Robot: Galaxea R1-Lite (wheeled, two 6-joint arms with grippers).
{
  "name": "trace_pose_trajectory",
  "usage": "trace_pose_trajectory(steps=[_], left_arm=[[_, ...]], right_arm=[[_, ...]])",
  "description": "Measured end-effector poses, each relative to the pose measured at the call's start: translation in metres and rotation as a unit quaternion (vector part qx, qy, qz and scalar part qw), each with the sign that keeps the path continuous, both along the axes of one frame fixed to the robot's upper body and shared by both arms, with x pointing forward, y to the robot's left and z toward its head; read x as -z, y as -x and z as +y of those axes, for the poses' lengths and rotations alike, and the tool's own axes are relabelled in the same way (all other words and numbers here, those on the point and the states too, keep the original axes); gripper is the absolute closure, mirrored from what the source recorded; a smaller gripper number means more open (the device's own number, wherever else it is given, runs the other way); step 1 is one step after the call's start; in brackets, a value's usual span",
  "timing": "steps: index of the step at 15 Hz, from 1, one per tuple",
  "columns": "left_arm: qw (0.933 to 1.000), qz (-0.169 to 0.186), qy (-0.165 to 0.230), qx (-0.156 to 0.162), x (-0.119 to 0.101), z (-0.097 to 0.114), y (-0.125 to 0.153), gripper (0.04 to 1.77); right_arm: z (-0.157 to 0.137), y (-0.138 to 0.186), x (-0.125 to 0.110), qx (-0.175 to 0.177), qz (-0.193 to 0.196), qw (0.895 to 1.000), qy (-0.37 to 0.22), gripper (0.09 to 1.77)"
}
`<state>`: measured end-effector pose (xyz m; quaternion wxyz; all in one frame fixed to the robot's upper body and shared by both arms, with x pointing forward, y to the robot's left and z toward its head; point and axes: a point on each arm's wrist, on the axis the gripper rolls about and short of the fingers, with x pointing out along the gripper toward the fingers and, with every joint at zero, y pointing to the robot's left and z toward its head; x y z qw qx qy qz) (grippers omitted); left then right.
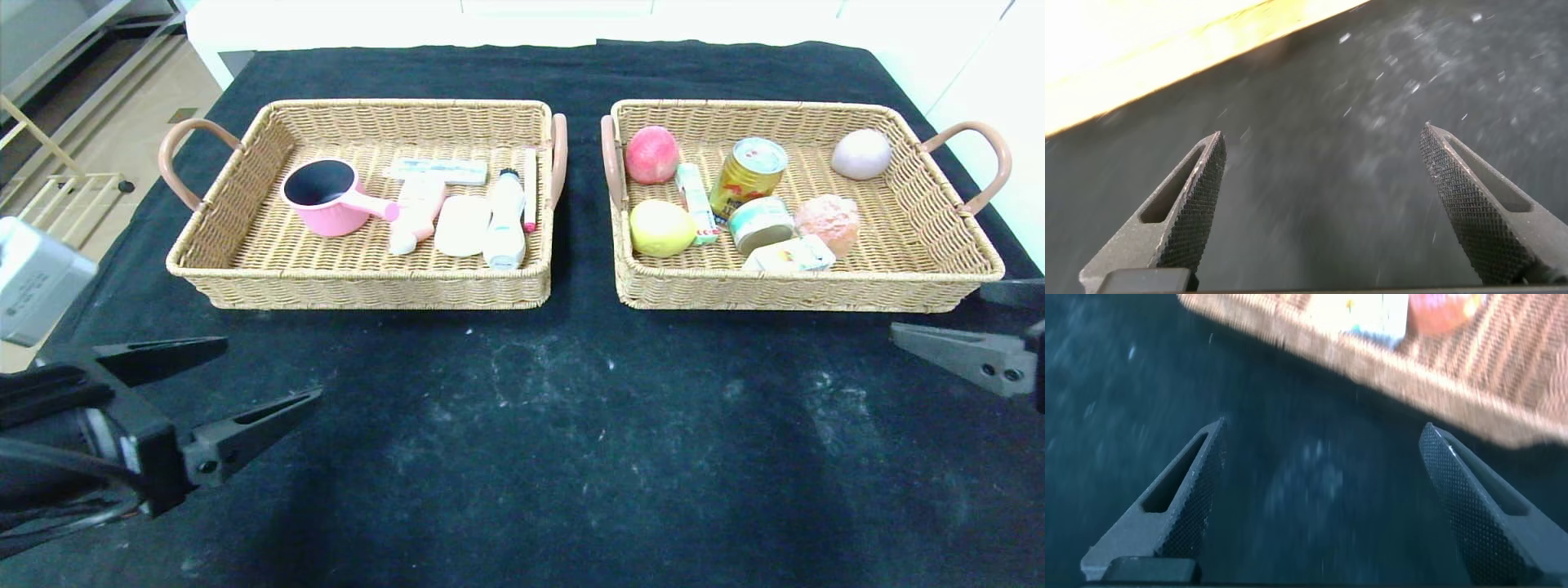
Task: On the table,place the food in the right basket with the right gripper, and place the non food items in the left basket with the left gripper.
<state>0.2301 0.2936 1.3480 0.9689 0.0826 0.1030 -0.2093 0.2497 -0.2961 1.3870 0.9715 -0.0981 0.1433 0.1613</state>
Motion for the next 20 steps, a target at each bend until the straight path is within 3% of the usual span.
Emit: trace_pose_trajectory(steps=[3, 6, 8, 11, 16, 20], left_arm=[[0.9994, 0.002, 0.000, -0.033, -0.004, 0.016, 0.034, 0.09], [0.9989, -0.004, 0.002, -0.046, -0.006, 0.025, 0.073, 0.09], [0.9988, 0.009, 0.000, -0.049, -0.005, 0.031, 0.102, 0.09], [0.9983, -0.020, 0.006, -0.054, -0.013, 0.037, 0.144, 0.09], [0.9973, -0.056, 0.018, -0.045, -0.002, 0.035, 0.194, 0.09], [0.9965, -0.070, 0.017, -0.042, 0.016, 0.033, 0.214, 0.09]], right_arm=[[-0.013, 0.042, 0.012, -0.002, 0.006, 1.000, -0.001, 0.16], [-0.024, 0.089, 0.022, 0.005, 0.002, 1.000, -0.001, 0.16], [-0.032, 0.120, 0.027, 0.032, -0.010, 0.999, 0.003, 0.16], [-0.042, 0.162, 0.041, 0.076, -0.013, 0.997, 0.013, 0.16], [-0.043, 0.193, 0.067, 0.152, -0.048, 0.987, 0.010, 0.16], [-0.041, 0.204, 0.093, 0.158, -0.053, 0.986, 0.007, 0.16]])
